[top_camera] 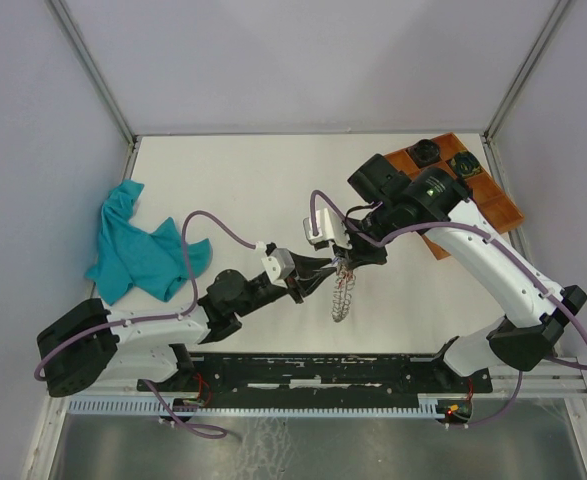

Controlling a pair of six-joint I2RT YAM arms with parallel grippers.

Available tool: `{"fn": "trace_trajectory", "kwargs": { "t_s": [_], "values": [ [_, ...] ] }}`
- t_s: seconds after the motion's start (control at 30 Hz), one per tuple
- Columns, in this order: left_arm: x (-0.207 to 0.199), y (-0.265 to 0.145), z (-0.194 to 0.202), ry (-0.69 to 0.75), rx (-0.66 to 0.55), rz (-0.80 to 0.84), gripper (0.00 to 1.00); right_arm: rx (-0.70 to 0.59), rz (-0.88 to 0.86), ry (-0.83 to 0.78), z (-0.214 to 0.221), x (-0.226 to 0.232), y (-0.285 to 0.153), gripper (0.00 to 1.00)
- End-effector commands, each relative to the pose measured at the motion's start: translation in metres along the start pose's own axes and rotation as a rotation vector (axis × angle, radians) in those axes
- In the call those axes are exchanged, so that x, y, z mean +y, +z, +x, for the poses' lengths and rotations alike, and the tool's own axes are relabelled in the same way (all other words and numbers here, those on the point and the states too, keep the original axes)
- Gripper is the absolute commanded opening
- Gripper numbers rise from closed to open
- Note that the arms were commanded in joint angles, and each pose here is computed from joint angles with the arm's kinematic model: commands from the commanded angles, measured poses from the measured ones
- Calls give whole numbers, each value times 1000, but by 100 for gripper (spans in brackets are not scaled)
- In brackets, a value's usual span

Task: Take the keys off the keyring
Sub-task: Remove the key from the keyring.

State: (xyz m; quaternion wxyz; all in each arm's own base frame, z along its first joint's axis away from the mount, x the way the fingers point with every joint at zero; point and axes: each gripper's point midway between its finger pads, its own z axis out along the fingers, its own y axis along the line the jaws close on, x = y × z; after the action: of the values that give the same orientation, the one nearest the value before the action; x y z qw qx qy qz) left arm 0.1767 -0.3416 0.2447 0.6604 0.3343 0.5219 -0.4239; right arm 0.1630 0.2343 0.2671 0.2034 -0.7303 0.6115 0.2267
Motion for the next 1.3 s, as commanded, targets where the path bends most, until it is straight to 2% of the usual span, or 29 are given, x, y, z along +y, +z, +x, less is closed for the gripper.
{"fn": "trace_trajectory", "kwargs": {
  "t_s": [0.0, 0.23, 0.37, 0.7, 0.9, 1.17, 1.27],
  "values": [
    [-15, 13, -40, -18, -129, 78, 31, -67, 31, -36, -14, 1, -7, 1],
    [-31, 11, -42, -40, -128, 165, 34, -77, 37, -32, -15, -1, -5, 1],
    [-36, 10, -42, -46, -127, 189, 40, -83, 37, -25, -17, -1, -4, 1],
    [-22, 20, -39, -75, -107, 103, 44, -119, 2, -9, -22, 3, 1, 1],
    [-16, 21, -37, -74, -95, 72, 32, -131, 3, -6, -23, 3, 2, 1],
    [-16, 25, -24, -56, -14, 70, 30, -140, 3, -1, -25, 2, 3, 1],
    [-17, 24, -19, -43, 20, 80, 22, -133, 6, 0, -24, 2, 4, 1]
  ]
}}
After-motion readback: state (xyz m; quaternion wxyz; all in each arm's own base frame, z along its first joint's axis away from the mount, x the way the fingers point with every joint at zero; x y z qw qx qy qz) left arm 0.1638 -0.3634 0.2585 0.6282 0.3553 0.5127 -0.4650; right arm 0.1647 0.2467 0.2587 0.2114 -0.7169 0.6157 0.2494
